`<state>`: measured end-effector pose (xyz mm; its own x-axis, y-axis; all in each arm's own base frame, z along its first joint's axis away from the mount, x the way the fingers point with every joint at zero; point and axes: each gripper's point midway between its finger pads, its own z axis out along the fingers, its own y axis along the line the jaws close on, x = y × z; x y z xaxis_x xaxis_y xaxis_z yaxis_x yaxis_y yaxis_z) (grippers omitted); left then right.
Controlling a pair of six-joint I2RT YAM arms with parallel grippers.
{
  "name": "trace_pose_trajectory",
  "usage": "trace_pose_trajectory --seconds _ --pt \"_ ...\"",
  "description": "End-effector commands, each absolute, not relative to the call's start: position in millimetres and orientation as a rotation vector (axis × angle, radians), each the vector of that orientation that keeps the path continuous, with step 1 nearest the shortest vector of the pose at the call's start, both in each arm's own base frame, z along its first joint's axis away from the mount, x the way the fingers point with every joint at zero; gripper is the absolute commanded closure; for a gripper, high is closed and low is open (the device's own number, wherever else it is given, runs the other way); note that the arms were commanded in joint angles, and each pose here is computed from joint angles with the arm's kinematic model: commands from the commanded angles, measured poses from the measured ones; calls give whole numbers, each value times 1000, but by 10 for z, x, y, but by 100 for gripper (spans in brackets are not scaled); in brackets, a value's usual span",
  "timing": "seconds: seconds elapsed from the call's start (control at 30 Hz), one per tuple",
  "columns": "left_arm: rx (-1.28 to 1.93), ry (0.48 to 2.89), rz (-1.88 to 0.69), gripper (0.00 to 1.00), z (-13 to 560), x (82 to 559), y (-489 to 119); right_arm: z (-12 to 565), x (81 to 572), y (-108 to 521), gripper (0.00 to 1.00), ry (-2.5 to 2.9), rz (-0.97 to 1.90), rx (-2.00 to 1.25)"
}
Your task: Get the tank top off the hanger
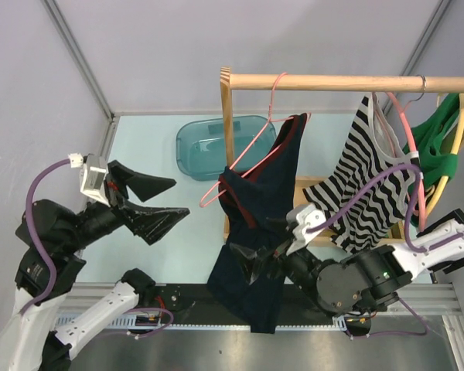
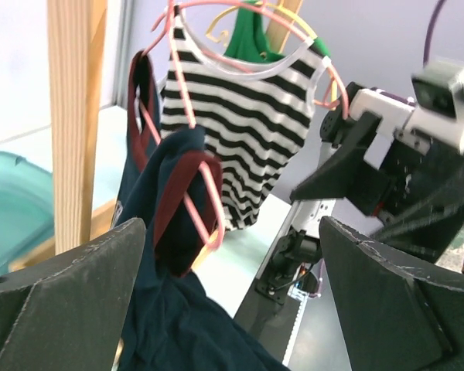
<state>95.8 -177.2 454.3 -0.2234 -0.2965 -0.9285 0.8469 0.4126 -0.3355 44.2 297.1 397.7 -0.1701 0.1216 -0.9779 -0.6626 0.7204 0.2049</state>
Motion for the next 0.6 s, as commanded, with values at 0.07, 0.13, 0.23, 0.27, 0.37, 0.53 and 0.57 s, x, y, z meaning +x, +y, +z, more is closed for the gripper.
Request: trace_pose_trajectory --seconds 0.07,0.13,0.23,0.27,0.37,0.53,0.57 --pt "599 1402 -1190 0 4755 1104 -1993 4595 896 2760 0 1647 777 -203" --pt "607 1423 -1198 1 4741 1168 -2054 4676 1115 2744 0 1665 759 -151" --pt "612 1443 -1218 0 4715 1209 -2114 4761 1282 2765 0 1696 741 -124" --pt "611 1441 -1221 0 4719 1212 -2120 4709 1412 2851 0 1712 700 -125" --pt "607 1450 -1226 0 4703 1238 -2139 4724 1718 2861 0 1736 637 -60" --pt "604 1463 -1227 1 4658 1253 -2147 4660 2113 2911 0 1795 606 23" --pt "602 1461 -1226 1 4653 1248 -2142 4689 2159 2905 1 1793 604 44"
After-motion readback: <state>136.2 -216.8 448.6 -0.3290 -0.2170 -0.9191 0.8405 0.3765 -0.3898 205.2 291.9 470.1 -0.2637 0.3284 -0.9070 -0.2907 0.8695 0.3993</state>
